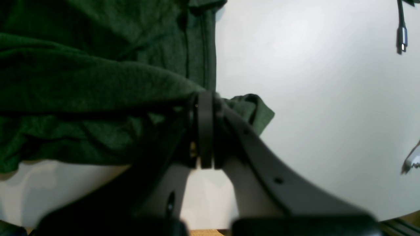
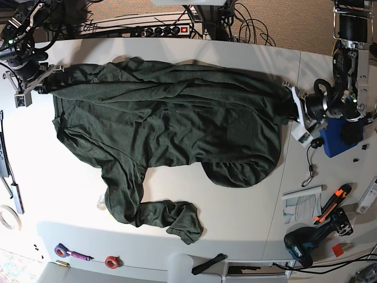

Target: Layout the t-shirt on the table in an organized manner, then fold the t-shirt properly

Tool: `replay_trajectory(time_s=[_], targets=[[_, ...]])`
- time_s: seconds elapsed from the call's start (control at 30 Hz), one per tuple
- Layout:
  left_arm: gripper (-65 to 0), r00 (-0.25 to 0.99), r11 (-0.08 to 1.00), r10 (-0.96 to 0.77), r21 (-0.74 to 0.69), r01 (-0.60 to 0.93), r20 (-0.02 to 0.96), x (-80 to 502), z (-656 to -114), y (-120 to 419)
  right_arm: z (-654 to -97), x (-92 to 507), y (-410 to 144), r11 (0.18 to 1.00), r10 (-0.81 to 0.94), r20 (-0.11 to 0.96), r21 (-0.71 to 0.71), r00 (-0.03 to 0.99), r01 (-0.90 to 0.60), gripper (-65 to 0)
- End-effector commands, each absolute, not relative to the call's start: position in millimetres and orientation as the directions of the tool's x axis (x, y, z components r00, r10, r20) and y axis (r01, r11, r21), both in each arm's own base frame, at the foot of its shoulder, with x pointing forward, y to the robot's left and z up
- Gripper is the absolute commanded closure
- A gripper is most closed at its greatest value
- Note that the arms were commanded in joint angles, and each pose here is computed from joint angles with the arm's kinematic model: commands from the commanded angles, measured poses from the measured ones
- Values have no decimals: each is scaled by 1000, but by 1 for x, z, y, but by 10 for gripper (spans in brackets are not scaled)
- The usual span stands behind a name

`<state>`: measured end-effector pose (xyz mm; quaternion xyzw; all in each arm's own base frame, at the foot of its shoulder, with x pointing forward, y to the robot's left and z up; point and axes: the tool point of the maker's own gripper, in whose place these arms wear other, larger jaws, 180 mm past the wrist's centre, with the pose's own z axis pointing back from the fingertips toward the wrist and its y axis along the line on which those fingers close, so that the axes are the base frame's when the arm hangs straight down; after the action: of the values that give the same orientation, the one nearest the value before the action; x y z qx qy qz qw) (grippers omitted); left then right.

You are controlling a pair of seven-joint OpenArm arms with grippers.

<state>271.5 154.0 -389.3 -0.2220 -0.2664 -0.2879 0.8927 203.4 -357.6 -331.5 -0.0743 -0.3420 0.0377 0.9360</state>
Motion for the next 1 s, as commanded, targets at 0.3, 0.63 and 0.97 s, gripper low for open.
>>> replay_trajectory(time_s=[0.3,0.63,0.97], targets=[[0,728,737,-432,-256,626,533,248,-403,161,-334,203,-372,982,119,632,-189,766,3,0],[0,770,742,-459,-286,607,443,220,-420,168,-378,167,-379,994,12,473,-102,881,41,0],[0,839,789,-405,-325,521,363,186,-434,185,-373,137,-398,989,57,384,-146,921,0,0]])
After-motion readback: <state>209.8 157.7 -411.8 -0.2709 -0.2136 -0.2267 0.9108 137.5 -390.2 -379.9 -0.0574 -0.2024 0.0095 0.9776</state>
